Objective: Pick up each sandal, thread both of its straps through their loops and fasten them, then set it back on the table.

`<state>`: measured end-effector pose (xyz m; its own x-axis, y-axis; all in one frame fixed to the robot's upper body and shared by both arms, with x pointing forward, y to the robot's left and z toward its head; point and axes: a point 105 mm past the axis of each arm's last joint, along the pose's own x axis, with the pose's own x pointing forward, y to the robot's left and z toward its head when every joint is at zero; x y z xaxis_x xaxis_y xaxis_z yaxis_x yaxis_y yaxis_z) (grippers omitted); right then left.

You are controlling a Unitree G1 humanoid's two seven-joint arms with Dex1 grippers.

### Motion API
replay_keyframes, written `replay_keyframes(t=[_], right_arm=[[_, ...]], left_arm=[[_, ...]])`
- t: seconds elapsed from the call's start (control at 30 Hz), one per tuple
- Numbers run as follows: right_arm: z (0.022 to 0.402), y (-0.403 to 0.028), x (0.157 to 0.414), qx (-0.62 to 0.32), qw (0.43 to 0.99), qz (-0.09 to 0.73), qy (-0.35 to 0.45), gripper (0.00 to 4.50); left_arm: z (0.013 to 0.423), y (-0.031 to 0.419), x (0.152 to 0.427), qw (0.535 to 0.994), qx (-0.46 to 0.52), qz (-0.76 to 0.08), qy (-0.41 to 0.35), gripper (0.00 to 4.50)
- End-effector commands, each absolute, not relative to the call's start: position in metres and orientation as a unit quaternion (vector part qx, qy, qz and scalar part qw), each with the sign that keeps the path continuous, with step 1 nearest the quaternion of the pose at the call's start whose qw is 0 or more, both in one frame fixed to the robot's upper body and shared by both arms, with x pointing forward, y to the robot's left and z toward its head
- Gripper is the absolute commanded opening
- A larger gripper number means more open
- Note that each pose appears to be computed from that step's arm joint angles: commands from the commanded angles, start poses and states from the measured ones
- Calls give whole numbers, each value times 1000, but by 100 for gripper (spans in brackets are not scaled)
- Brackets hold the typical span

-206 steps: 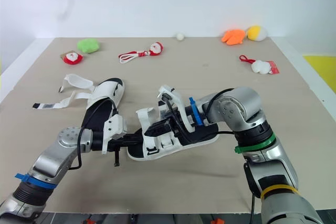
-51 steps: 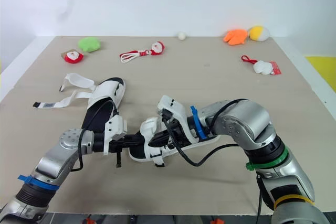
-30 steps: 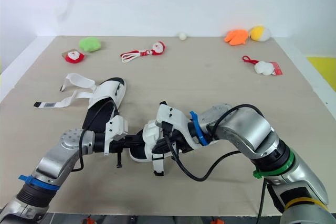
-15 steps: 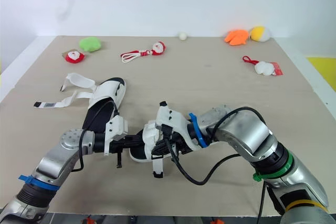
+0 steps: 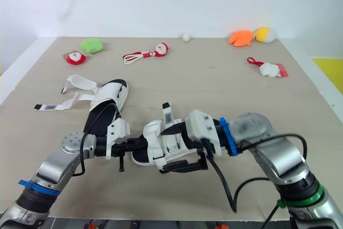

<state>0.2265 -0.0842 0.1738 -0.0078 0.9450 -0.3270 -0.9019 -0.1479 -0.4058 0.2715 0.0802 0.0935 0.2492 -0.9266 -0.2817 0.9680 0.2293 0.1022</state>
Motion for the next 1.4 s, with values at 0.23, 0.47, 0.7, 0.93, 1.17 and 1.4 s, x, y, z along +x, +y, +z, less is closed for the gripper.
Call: replay_keyframes(t=[0.23,0.47,0.7,0.93,1.17,1.4], right_arm=[[129,-112,222,-587,375,593,-402,445],[133,-104,230,-618,337,535,-467,445],[112,-94,228,-639,298,539,-461,445],[105,-83,231,-645,290,520,-478,445],[103,-75,231,-641,287,507,-500,445],[99,-73,229,-637,281,505,-511,422]], left_arm=[[63,82,264,770,119,-610,145,0],[64,82,264,769,121,-611,144,0],[64,82,264,770,120,-610,143,0],[64,82,263,770,119,-610,145,0],[64,82,264,770,120,-610,144,0],[64,83,264,771,120,-608,145,0]])
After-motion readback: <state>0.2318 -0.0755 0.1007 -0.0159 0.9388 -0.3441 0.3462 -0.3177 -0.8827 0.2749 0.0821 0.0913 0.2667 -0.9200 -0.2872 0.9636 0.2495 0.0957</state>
